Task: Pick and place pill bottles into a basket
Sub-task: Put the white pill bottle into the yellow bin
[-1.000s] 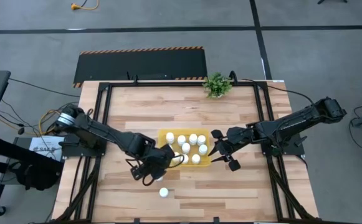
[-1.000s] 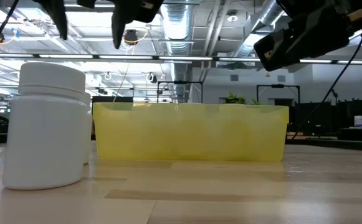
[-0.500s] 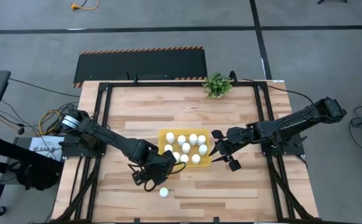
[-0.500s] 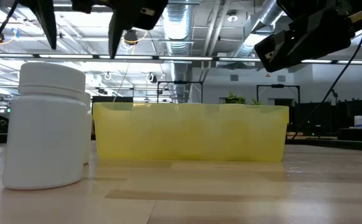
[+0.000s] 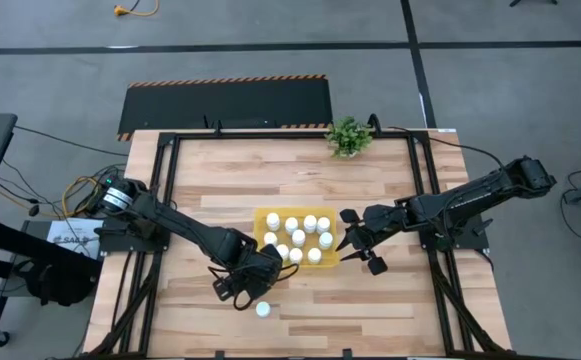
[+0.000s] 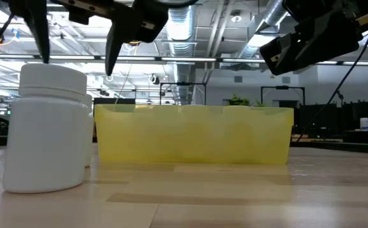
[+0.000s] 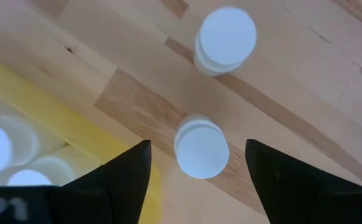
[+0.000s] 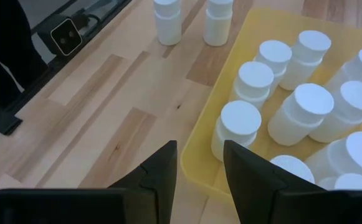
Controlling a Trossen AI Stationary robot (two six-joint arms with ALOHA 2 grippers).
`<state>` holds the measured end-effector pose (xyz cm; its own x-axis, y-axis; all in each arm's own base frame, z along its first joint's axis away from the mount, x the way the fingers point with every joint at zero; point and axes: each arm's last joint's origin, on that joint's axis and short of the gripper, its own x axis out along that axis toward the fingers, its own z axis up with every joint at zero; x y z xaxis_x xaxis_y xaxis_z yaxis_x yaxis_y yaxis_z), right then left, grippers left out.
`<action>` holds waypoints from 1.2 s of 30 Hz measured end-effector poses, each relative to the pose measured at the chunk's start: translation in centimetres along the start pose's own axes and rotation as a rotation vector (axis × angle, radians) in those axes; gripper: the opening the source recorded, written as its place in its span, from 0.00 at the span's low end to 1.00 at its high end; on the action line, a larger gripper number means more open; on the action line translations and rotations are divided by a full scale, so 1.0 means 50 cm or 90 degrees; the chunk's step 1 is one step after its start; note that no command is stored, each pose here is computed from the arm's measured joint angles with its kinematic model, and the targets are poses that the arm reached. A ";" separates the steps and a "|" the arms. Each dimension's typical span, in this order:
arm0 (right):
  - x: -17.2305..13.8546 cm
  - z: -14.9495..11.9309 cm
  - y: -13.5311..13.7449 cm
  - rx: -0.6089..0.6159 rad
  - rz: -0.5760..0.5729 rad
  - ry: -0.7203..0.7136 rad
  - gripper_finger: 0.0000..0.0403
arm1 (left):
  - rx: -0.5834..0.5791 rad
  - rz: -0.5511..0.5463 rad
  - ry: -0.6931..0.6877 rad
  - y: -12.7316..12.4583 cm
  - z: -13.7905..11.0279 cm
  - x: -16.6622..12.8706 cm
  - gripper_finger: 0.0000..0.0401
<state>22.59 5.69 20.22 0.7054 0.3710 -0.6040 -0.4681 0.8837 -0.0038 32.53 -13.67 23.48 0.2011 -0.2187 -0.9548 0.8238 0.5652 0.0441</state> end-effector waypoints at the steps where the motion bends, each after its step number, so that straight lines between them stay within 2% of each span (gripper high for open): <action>1: 0.000 0.000 0.000 0.000 0.000 0.000 0.31 | -0.003 -0.003 0.004 -0.001 -0.002 0.002 0.62; 11: 0.000 0.000 0.000 0.000 0.000 0.000 0.31 | -0.018 -0.014 0.001 -0.007 -0.015 0.028 0.62; 21: 0.000 0.000 0.000 0.000 0.000 0.000 0.31 | -0.013 -0.012 -0.001 -0.006 -0.014 0.028 0.62; 36: 0.000 -0.001 0.000 0.000 0.001 0.004 0.31 | -0.003 -0.029 0.015 0.003 -0.013 0.068 0.62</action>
<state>22.55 5.68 20.17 0.7013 0.3700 -0.6094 -0.4687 0.8834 -0.0030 33.01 -13.81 20.03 0.1515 -0.2257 -0.9623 0.8296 0.5583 -0.0004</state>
